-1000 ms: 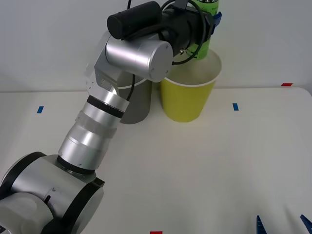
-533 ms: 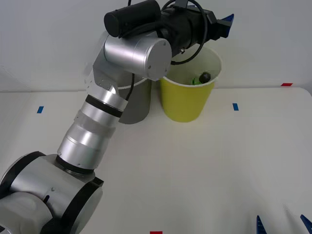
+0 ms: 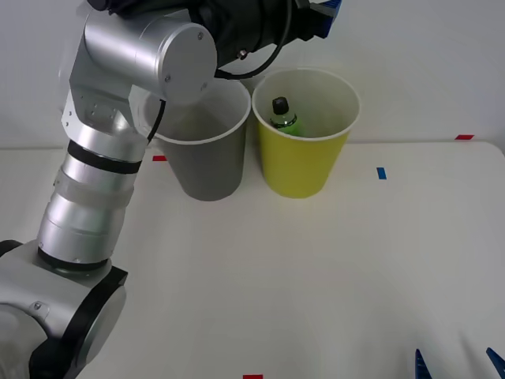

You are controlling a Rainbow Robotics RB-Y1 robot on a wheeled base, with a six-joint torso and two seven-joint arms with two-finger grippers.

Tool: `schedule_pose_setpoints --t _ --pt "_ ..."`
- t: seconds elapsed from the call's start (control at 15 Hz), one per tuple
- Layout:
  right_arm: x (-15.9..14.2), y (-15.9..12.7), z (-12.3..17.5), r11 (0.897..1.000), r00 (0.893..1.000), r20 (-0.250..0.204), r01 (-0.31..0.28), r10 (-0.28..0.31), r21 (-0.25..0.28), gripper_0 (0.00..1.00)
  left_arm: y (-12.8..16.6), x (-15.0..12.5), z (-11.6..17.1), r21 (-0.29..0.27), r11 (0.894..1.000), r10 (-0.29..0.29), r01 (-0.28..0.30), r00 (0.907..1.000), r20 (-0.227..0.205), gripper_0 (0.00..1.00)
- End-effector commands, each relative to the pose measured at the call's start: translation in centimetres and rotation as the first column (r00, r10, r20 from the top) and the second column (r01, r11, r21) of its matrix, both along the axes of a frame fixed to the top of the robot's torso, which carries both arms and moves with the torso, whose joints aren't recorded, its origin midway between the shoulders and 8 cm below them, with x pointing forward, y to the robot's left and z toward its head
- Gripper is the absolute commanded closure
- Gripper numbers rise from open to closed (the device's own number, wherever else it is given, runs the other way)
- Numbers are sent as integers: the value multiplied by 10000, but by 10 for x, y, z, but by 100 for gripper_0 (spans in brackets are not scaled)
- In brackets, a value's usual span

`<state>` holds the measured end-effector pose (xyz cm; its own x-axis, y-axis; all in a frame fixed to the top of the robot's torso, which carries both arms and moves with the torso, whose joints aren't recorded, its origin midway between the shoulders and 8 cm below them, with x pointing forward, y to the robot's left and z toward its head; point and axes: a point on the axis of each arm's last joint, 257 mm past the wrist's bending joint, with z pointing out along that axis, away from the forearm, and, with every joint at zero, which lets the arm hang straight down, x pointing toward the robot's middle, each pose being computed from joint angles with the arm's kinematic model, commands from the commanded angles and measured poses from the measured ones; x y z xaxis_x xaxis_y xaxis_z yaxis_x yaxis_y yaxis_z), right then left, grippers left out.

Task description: Put cans in the gray bin and PET bottles in the light green bin.

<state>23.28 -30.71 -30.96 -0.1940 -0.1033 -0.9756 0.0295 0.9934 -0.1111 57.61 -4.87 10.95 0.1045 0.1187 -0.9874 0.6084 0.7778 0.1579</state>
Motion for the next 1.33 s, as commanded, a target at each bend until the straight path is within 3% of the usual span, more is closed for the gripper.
schedule_pose_setpoints --t 0.07,0.4,0.6,0.8,1.0,1.2,1.33 --pt "0 0 0 10000 10000 0 0 0 0 0 38 -29 -25 -89 9993 374 -371 9986 385 0" --pt "0 0 0 10000 10000 0 0 0 0 0 118 -88 -58 -175 9893 1459 -1450 9862 788 0" --pt "0 0 0 10000 10000 0 0 0 0 0 148 -110 -85 -384 9800 1971 -1952 9787 565 0" --pt "0 0 0 10000 10000 0 0 0 0 0 166 -125 -119 -448 9744 2217 -2203 9747 287 0" --pt "0 0 0 10000 10000 0 0 0 0 0 177 -140 -154 -420 9716 2316 -2327 9723 -302 0" --pt "0 0 0 10000 10000 0 0 0 0 0 200 -163 -182 -622 9558 2828 -2873 9565 -722 0" --pt "0 0 0 10000 10000 0 0 0 0 0 216 -174 -203 -743 9398 3245 -3335 9394 -1107 0"
